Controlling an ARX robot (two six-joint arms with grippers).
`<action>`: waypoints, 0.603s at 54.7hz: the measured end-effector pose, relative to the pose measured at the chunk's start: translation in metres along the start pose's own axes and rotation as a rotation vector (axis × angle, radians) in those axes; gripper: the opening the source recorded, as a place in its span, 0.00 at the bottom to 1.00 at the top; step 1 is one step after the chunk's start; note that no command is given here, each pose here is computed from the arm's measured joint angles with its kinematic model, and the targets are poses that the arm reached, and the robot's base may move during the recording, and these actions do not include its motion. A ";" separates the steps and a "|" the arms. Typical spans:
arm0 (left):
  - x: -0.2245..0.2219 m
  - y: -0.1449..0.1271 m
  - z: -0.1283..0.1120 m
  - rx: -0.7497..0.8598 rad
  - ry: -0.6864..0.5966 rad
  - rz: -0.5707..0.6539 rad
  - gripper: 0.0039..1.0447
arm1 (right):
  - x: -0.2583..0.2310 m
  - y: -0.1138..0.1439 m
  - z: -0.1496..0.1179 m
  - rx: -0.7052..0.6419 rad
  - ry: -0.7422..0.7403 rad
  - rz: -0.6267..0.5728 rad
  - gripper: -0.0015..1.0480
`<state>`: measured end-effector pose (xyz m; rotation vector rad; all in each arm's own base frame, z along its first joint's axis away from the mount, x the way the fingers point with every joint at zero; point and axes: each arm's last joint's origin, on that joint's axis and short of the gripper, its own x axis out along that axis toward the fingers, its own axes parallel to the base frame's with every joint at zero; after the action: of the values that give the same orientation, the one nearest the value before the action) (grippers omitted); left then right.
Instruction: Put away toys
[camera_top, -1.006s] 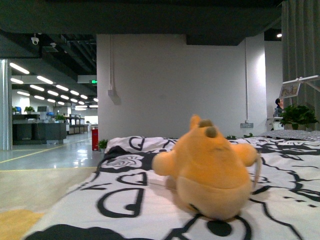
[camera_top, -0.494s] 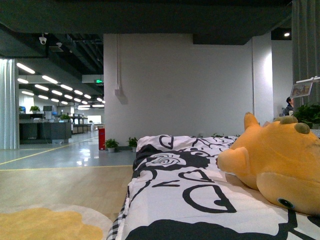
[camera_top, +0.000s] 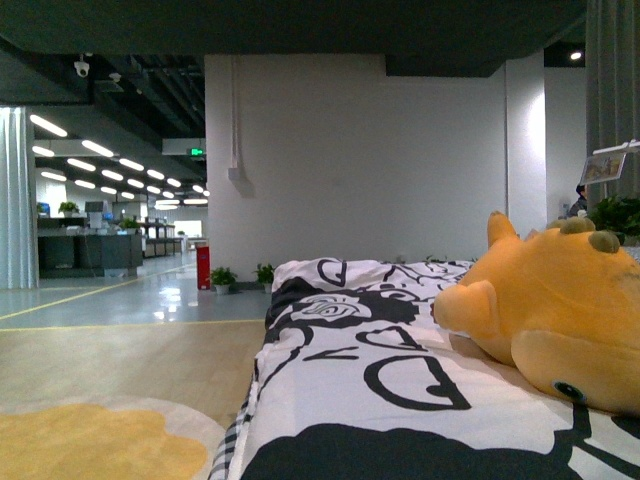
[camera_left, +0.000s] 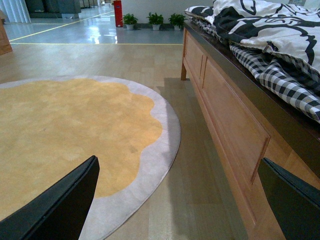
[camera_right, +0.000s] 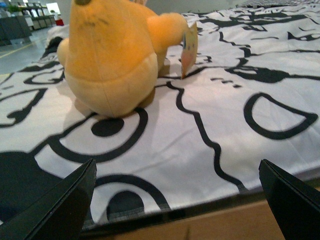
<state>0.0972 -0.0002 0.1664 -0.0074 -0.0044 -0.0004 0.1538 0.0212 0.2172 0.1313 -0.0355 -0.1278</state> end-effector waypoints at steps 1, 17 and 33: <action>0.000 0.000 0.000 0.000 0.000 0.000 0.94 | 0.004 0.002 0.002 0.002 -0.007 0.003 0.94; 0.000 0.000 0.000 0.000 0.000 0.000 0.94 | 0.063 0.040 0.019 -0.011 -0.090 0.001 0.94; 0.000 0.000 0.000 0.000 0.000 0.000 0.94 | 0.100 0.058 0.026 -0.059 -0.136 -0.016 0.94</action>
<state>0.0972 -0.0002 0.1664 -0.0074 -0.0044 -0.0004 0.2592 0.0622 0.2537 0.0639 -0.1662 -0.1532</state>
